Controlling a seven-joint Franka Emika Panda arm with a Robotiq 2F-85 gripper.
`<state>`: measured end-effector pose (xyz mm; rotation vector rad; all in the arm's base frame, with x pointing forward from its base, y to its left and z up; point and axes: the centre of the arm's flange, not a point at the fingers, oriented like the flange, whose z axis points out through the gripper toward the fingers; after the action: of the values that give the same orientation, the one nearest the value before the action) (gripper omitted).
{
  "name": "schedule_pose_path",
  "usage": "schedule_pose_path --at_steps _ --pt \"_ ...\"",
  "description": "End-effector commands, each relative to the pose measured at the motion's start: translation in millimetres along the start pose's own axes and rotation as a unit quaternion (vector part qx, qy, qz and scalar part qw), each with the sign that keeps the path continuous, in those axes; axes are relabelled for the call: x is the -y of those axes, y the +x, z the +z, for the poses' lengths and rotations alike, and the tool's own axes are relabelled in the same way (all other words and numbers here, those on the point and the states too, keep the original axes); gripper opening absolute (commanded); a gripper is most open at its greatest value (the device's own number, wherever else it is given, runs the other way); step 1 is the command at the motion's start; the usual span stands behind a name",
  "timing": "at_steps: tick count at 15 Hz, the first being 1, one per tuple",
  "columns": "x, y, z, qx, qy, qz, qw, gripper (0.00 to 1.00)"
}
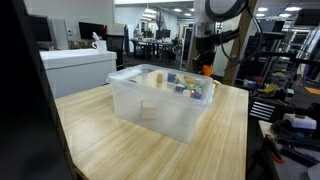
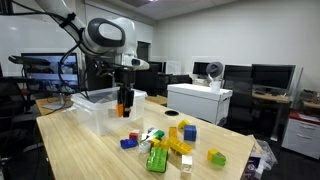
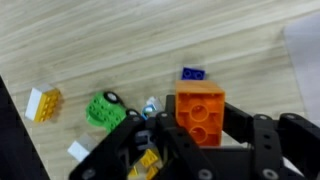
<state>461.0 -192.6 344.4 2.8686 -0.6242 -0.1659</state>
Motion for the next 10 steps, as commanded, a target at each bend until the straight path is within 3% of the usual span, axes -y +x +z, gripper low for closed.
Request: schedule_pose_path --at_steps 1,4,7,10 --pt "39 3 -83 -0.049 0.016 -0.025 0.9984 0.15" --pt "91 -12 -114 -0.084 0.035 -0.078 0.9929 0.15" --pt "152 -34 -116 -0.09 0.06 -0.139 0.9844 0.15" --pt "169 -42 -106 -0.079 0.076 -0.17 0.9793 0.15"
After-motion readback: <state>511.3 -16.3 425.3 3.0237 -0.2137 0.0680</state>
